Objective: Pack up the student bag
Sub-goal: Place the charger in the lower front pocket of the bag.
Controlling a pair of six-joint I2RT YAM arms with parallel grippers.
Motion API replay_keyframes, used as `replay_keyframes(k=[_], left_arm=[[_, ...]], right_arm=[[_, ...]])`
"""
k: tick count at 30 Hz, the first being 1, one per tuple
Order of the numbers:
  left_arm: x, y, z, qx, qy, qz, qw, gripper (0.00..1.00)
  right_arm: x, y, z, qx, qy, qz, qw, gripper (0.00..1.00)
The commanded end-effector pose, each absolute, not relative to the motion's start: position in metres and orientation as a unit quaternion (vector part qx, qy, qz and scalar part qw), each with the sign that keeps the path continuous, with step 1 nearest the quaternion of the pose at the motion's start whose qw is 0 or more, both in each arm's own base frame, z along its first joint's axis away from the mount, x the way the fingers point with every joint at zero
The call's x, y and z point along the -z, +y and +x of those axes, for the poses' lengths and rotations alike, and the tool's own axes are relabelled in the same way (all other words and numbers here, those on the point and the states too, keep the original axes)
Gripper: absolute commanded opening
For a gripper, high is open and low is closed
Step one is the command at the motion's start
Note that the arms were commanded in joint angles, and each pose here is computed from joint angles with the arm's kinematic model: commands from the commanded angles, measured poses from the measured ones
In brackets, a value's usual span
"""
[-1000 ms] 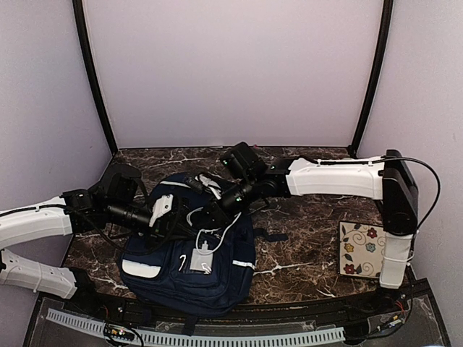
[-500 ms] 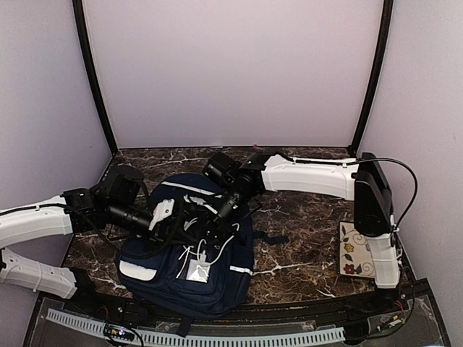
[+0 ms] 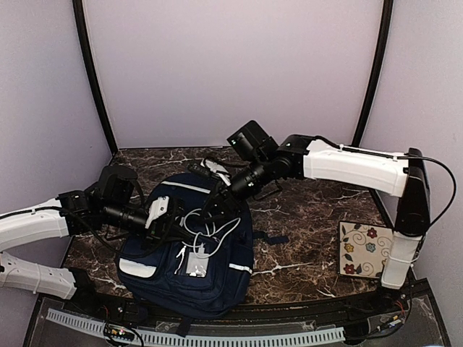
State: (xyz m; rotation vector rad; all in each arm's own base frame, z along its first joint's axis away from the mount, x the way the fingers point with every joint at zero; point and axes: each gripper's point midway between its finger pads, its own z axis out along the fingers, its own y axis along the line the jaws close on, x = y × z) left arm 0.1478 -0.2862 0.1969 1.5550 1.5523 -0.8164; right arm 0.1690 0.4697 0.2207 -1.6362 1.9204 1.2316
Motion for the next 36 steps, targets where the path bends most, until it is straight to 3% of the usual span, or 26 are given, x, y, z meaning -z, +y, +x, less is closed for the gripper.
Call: replay_keyframes(k=[1,4,8,9,14,18,26,34,36], left_arm=[[-0.221,-0.284,0.166,0.301,0.604,0.589,0.444,0.00],[-0.224,-0.284,0.167,0.299,0.602,0.589,0.448,0.00],[-0.225,-0.283,0.168,0.295,0.604,0.587,0.450,0.00],[-0.225,-0.283,0.169,0.295,0.604,0.587,0.451,0.00],[-0.222,-0.285,0.172,0.291,0.608,0.587,0.449,0.00],[-0.226,-0.284,0.175,0.283,0.608,0.585,0.456,0.00],[-0.252,-0.291,0.173,0.295,0.575,0.591,0.483,0.00],[-0.287,-0.307,0.172,0.325,0.516,0.593,0.526,0.00],[-0.275,-0.303,0.175,0.313,0.531,0.594,0.517,0.00]], right_arm=[[-0.229,0.466,0.222,-0.408,0.730,-0.500,0.224,0.56],[-0.212,0.473,0.245,-0.415,0.756,-0.462,0.206,0.58],[-0.201,0.493,0.212,-0.456,0.720,-0.498,0.158,0.55],[-0.199,0.496,0.202,-0.464,0.710,-0.509,0.146,0.51],[-0.198,0.498,0.154,-0.507,0.657,-0.549,0.096,0.12],[-0.189,0.488,0.122,-0.523,0.628,-0.574,0.050,0.01],[-0.142,0.469,0.056,-0.469,0.580,-0.661,-0.078,0.00],[-0.117,0.521,0.108,-0.472,0.618,-0.628,-0.019,0.00],[-0.122,0.523,0.117,-0.464,0.631,-0.622,0.005,0.13]])
